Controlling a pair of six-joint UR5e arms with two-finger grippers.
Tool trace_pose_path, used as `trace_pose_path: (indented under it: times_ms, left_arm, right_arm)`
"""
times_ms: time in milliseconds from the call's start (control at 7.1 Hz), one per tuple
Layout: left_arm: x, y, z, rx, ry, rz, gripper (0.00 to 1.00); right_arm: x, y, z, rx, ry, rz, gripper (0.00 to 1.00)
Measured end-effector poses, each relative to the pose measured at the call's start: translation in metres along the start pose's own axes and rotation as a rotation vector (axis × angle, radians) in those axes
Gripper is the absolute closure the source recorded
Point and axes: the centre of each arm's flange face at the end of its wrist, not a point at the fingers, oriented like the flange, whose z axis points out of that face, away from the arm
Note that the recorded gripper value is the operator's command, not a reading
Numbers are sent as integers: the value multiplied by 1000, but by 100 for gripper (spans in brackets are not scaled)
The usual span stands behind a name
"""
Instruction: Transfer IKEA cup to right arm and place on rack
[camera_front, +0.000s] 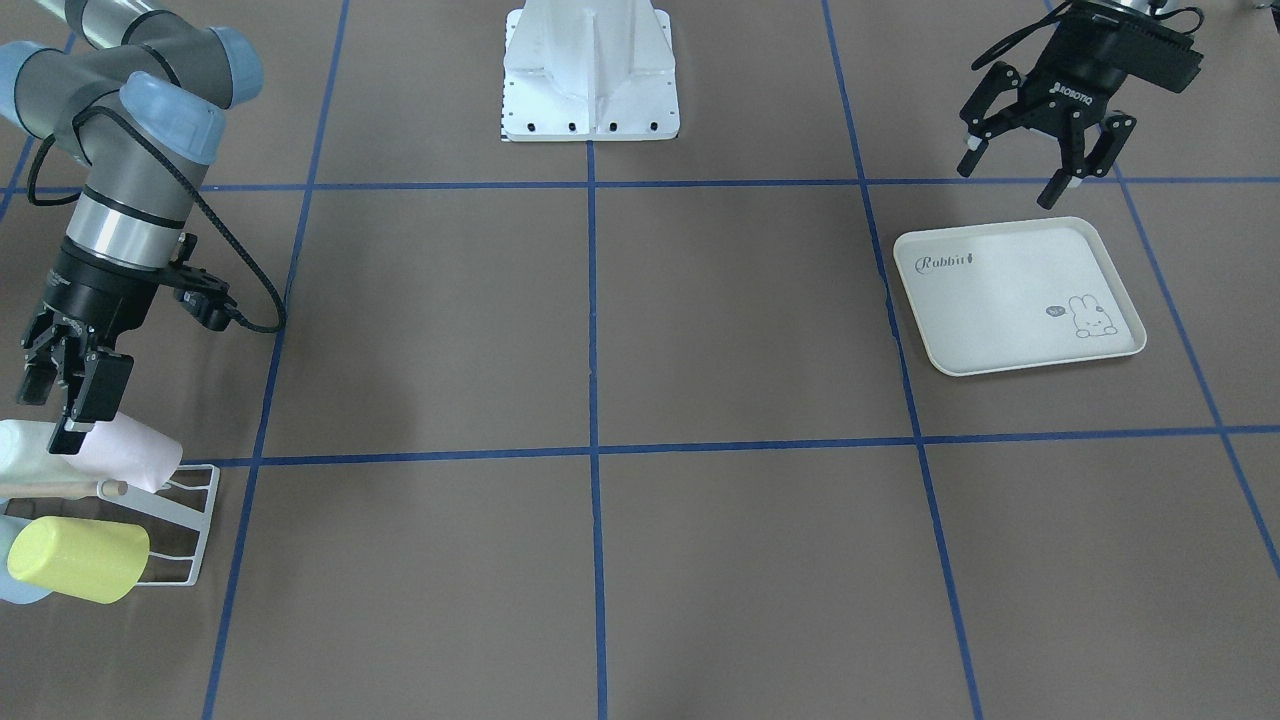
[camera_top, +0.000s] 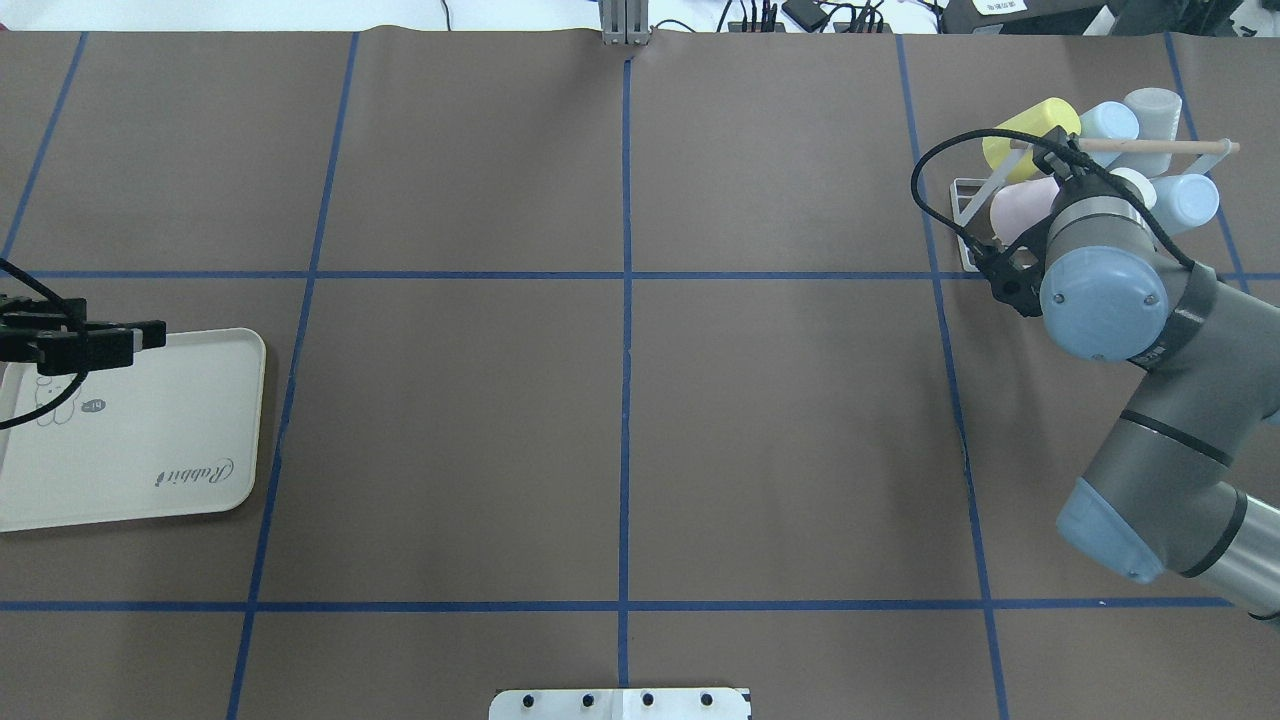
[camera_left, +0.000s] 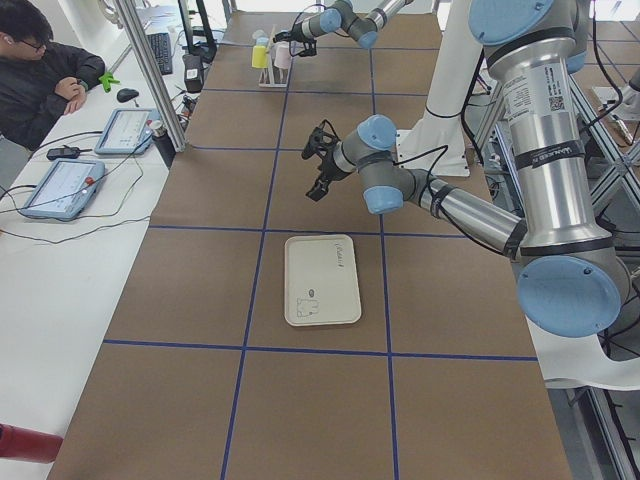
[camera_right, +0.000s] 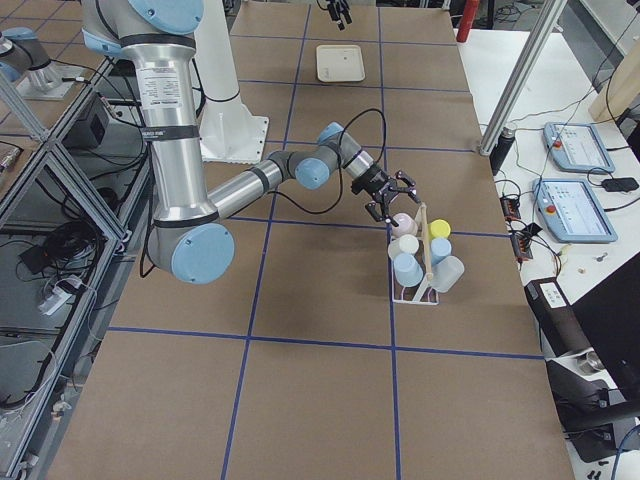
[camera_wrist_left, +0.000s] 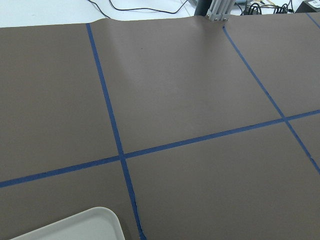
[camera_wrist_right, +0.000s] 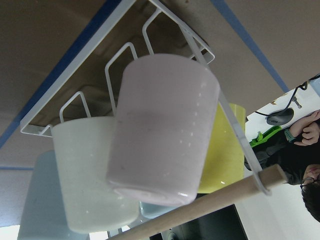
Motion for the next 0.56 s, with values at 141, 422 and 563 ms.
trace_pose_path:
  times_ms: [141, 422, 563]
  left_arm:
    - [0, 0, 0, 1, 0, 0, 0]
    - [0, 0, -1, 1, 0, 0, 0]
    - [0, 0, -1, 2, 1, 1, 0]
  right_arm:
    - [4, 10, -3, -11, 9, 16, 1]
    - [9, 45, -13, -9, 20, 103, 1]
    - [5, 70, -8, -6, 1, 172, 1]
